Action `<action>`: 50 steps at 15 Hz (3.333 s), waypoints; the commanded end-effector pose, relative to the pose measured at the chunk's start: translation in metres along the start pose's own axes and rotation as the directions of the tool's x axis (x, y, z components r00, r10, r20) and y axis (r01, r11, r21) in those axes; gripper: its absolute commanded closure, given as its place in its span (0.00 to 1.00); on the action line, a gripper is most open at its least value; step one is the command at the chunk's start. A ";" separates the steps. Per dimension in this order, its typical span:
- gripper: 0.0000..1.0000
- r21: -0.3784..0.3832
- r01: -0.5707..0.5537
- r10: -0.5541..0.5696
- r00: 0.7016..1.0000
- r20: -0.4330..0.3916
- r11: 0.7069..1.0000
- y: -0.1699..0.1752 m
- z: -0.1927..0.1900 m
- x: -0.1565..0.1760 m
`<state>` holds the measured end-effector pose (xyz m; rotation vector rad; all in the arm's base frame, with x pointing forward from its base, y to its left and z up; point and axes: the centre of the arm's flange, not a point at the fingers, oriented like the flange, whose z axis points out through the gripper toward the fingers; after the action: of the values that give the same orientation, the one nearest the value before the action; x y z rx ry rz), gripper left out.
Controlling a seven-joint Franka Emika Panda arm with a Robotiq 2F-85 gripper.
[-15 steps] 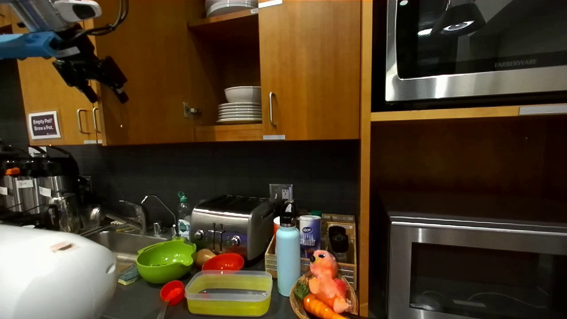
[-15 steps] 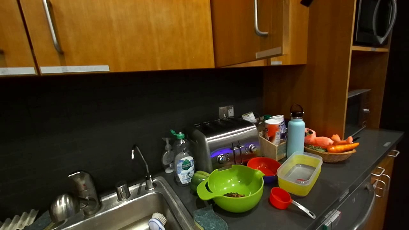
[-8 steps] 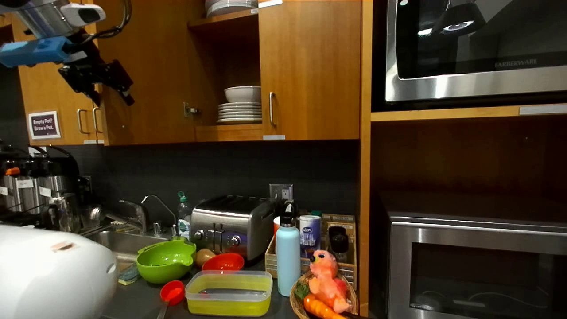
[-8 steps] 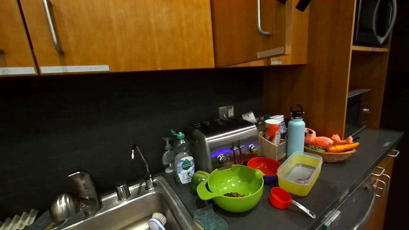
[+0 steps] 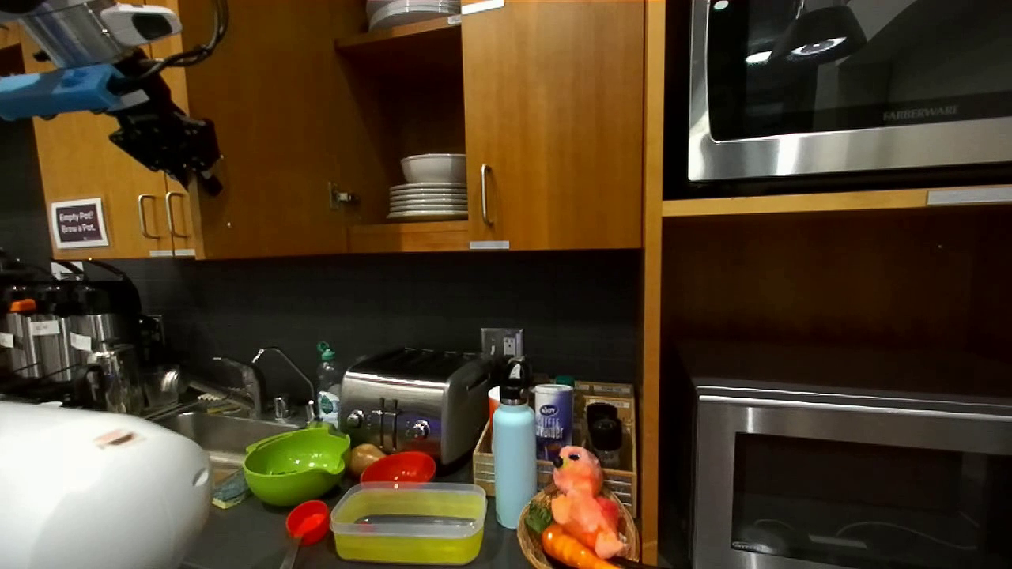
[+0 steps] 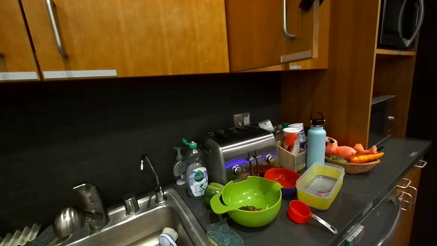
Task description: Close the top left cabinet door
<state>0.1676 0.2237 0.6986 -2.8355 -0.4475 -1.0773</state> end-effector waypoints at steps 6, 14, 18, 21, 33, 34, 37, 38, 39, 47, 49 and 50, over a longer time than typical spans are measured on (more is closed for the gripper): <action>0.94 -0.100 0.011 -0.015 0.999 -0.041 0.995 0.032 -0.011 -0.006; 0.94 -0.152 -0.018 0.010 0.999 -0.051 0.988 0.077 -0.024 -0.002; 0.94 -0.160 -0.011 0.002 0.999 -0.053 0.987 0.100 -0.031 0.006; 0.94 -0.143 0.003 -0.010 0.999 -0.047 0.990 0.114 -0.036 0.011; 0.94 -0.051 0.069 -0.070 0.997 -0.014 0.996 0.173 -0.052 0.039; 0.94 -0.040 0.073 -0.074 0.997 -0.009 0.997 0.177 -0.052 0.040; 0.94 -0.014 0.089 -0.089 0.996 0.005 0.996 0.186 -0.053 0.043; 0.94 -0.007 0.095 -0.095 0.995 0.010 0.995 0.189 -0.053 0.044; 0.94 -0.002 0.099 -0.099 0.995 0.015 0.995 0.191 -0.053 0.045; 0.51 0.025 0.110 -0.111 0.993 0.041 0.994 0.202 -0.053 0.049; 0.50 0.028 0.113 -0.114 0.992 0.046 0.993 0.203 -0.052 0.050; 0.49 0.013 0.105 -0.105 0.993 0.047 0.994 0.206 -0.053 0.052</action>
<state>0.2437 0.0669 0.7175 -2.8087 -0.7252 -0.8559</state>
